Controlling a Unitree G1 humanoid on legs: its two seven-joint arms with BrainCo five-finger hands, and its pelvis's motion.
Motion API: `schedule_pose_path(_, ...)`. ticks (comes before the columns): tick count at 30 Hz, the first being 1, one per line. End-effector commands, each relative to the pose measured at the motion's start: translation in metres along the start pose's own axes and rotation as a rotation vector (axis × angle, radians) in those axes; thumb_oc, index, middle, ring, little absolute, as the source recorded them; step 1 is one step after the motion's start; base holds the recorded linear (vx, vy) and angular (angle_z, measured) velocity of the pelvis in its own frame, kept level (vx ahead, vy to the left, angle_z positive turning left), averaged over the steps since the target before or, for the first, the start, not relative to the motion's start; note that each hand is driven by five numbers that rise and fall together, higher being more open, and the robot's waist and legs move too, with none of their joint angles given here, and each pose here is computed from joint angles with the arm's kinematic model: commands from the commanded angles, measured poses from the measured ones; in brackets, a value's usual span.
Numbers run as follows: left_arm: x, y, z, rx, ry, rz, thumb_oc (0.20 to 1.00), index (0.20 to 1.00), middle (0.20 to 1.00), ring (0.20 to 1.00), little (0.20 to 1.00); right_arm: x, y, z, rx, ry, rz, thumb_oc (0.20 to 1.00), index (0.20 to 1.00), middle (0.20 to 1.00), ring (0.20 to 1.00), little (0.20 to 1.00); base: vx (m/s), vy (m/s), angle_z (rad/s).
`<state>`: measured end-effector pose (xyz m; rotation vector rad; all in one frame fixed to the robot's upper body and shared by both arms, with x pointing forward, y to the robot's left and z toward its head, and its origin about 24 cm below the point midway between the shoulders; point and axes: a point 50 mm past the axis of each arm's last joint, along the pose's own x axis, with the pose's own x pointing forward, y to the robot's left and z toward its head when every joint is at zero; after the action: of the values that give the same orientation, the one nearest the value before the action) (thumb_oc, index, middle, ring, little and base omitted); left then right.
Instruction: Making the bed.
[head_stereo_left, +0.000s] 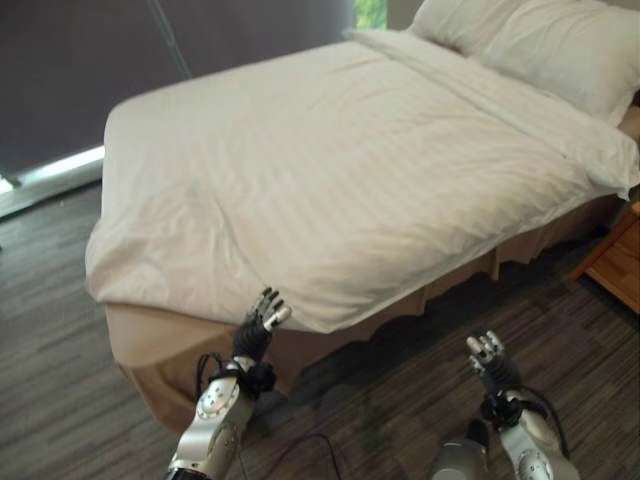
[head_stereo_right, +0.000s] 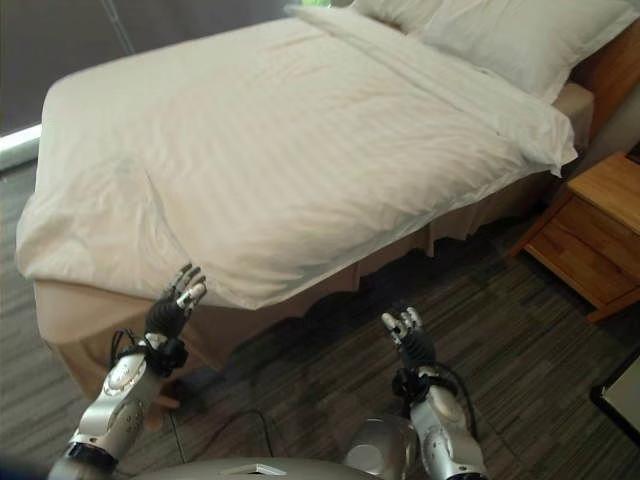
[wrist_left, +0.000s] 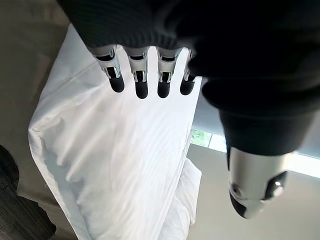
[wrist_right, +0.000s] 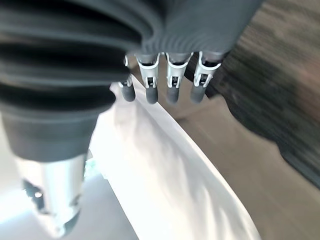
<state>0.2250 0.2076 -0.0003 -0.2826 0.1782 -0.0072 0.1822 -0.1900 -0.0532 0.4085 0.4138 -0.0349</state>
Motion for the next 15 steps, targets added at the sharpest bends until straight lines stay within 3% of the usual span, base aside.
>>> schedule_pose_path(1, 0.006, -0.002, 0.034, 0.059, -0.136, -0.052, 1.000, 1.000, 1.000, 1.000, 1.000, 0.009, 0.007, 0.044, -0.092, -0.158, 0.095, 1.000, 1.000, 1.000, 1.000, 1.000, -0.16, 0.502, -0.07)
schedule_pose_path(7, 0.005, -0.011, 0.027, -0.003, -0.132, -0.059, 1.000, 1.000, 1.000, 1.000, 1.000, 0.012, 0.007, 0.051, -0.191, -0.164, 0.126, 1.000, 1.000, 1.000, 1.000, 1.000, -0.06, 0.216, -0.16)
schedule_pose_path(15, 0.006, -0.022, 0.015, -0.080, -0.110, -0.053, 1.000, 1.000, 1.000, 1.000, 1.000, 0.020, 0.025, 0.050, -0.153, -0.161, 0.181, 1.000, 1.000, 1.000, 1.000, 1.000, -0.03, -0.035, -0.24)
